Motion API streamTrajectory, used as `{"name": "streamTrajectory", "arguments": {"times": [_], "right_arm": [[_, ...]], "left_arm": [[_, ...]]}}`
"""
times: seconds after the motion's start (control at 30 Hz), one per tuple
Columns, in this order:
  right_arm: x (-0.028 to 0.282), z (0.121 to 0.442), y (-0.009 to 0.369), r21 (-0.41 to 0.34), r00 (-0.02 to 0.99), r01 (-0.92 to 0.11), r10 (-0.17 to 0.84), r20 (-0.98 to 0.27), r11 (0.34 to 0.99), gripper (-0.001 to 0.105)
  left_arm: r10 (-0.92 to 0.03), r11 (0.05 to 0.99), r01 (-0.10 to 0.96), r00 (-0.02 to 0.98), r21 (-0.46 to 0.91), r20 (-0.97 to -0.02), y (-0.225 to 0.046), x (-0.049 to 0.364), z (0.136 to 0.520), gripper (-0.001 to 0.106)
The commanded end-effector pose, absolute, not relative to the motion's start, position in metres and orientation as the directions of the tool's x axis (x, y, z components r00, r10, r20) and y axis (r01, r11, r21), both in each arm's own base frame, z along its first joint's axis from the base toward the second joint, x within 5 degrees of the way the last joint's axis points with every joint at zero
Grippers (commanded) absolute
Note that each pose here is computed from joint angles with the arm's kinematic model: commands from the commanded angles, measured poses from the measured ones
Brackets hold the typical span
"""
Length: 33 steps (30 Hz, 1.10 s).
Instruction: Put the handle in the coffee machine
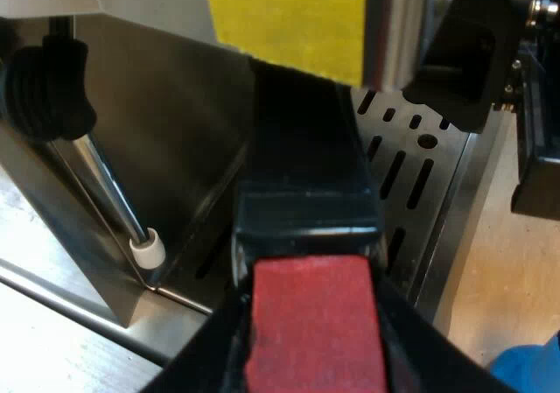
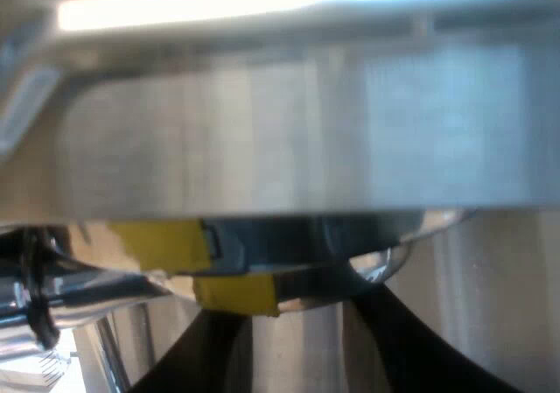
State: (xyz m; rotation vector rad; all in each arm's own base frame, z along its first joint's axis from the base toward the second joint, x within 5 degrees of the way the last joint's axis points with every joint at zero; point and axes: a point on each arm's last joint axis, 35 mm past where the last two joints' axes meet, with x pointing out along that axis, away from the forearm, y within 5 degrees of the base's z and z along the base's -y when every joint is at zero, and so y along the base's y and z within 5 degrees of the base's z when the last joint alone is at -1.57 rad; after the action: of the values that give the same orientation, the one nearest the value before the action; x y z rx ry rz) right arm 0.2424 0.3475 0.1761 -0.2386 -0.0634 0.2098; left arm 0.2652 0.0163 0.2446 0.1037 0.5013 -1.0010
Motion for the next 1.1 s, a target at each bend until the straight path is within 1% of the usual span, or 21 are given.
{"name": "streamTrajectory", "arguments": {"times": [0.03, 0.1, 0.13, 0.2, 0.3, 0.47, 0.77, 0.8, 0.93, 1.1], "right_arm": [[0.245, 0.199, 0.346, -0.147, 0.977, -0.152, 0.171, 0.124, 0.977, 0.028], [0.245, 0.199, 0.346, -0.147, 0.977, -0.152, 0.171, 0.124, 0.977, 0.028], [0.245, 0.199, 0.346, -0.147, 0.977, -0.152, 0.171, 0.124, 0.977, 0.028], [0.245, 0.199, 0.346, -0.147, 0.977, -0.152, 0.171, 0.124, 0.977, 0.028], [0.245, 0.199, 0.346, -0.147, 0.977, -0.152, 0.171, 0.124, 0.977, 0.028], [0.245, 0.199, 0.346, -0.147, 0.977, -0.152, 0.171, 0.124, 0.977, 0.028], [0.245, 0.199, 0.346, -0.147, 0.977, -0.152, 0.171, 0.124, 0.977, 0.028], [0.245, 0.199, 0.346, -0.147, 0.977, -0.152, 0.171, 0.124, 0.977, 0.028], [0.245, 0.199, 0.346, -0.147, 0.977, -0.152, 0.171, 0.124, 0.977, 0.028], [0.245, 0.199, 0.346, -0.147, 0.977, -0.152, 0.171, 0.124, 0.977, 0.028]], "left_arm": [[-0.813, 0.51, 0.853, 0.439, -0.105, -0.384, 0.016, 0.268, 0.259, 0.013], [-0.813, 0.51, 0.853, 0.439, -0.105, -0.384, 0.016, 0.268, 0.259, 0.035], [-0.813, 0.51, 0.853, 0.439, -0.105, -0.384, 0.016, 0.268, 0.259, 0.039], [-0.813, 0.511, 0.852, 0.438, -0.11, -0.384, 0.016, 0.268, 0.259, 0.06], [-0.802, 0.523, 0.846, 0.445, -0.108, -0.399, 0.016, 0.268, 0.258, 0.07], [-0.774, 0.55, 0.83, 0.464, -0.094, -0.431, 0.017, 0.269, 0.257, 0.071], [-0.774, 0.551, 0.828, 0.459, -0.105, -0.437, 0.017, 0.267, 0.257, 0.071], [-0.766, 0.562, 0.821, 0.47, -0.101, -0.438, 0.02, 0.266, 0.259, 0.071], [-0.746, 0.594, 0.801, 0.518, -0.067, -0.42, 0.03, 0.259, 0.27, 0.069], [-0.745, 0.619, 0.784, 0.57, -0.042, -0.348, 0.048, 0.249, 0.286, 0.067]]}}
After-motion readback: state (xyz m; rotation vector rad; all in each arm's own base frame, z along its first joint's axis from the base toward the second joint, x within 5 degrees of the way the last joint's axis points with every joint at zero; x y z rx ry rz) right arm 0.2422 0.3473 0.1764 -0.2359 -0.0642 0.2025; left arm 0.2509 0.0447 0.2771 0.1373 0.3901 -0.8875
